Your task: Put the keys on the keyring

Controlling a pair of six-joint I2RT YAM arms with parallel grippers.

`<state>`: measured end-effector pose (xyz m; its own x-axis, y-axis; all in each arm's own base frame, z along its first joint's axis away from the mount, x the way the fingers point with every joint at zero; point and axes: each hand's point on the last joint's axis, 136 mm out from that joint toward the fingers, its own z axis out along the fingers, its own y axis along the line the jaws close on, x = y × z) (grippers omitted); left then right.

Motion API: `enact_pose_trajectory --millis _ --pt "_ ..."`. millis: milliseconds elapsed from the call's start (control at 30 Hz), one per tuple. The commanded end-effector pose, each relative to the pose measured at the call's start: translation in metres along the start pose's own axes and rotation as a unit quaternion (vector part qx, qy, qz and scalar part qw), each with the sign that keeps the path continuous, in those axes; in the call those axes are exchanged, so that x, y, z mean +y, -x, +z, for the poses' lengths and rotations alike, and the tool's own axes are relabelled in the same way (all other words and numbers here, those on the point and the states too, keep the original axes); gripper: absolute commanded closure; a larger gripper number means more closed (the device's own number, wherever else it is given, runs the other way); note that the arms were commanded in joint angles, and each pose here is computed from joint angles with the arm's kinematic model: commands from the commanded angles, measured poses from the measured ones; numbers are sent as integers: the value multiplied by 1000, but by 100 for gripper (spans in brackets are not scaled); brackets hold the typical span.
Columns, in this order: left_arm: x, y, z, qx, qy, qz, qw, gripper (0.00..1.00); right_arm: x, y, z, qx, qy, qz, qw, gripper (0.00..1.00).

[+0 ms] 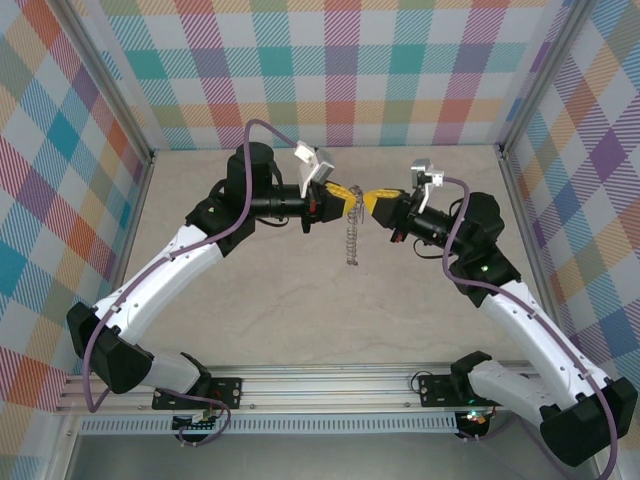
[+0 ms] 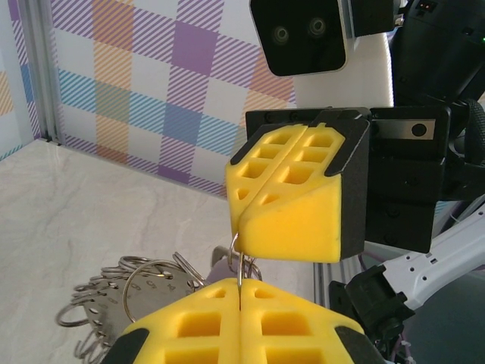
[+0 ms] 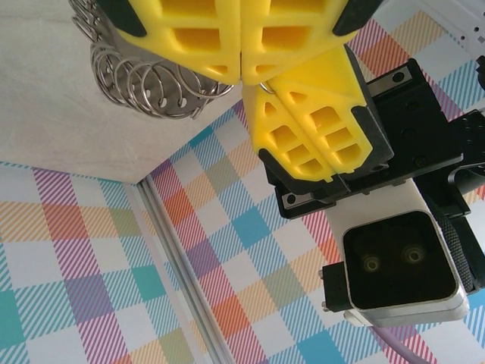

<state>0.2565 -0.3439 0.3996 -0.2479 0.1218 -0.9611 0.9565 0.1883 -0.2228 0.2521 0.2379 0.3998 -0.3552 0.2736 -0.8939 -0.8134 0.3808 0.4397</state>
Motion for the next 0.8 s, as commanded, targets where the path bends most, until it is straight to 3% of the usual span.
enact_pose_trajectory --millis 0,767 --pt "-13 16 2 -18 -20 26 999 100 24 21 1 -23 40 -24 999 100" --pt "-16 17 2 -20 -23 29 999 100 18 21 7 -23 31 -25 999 100"
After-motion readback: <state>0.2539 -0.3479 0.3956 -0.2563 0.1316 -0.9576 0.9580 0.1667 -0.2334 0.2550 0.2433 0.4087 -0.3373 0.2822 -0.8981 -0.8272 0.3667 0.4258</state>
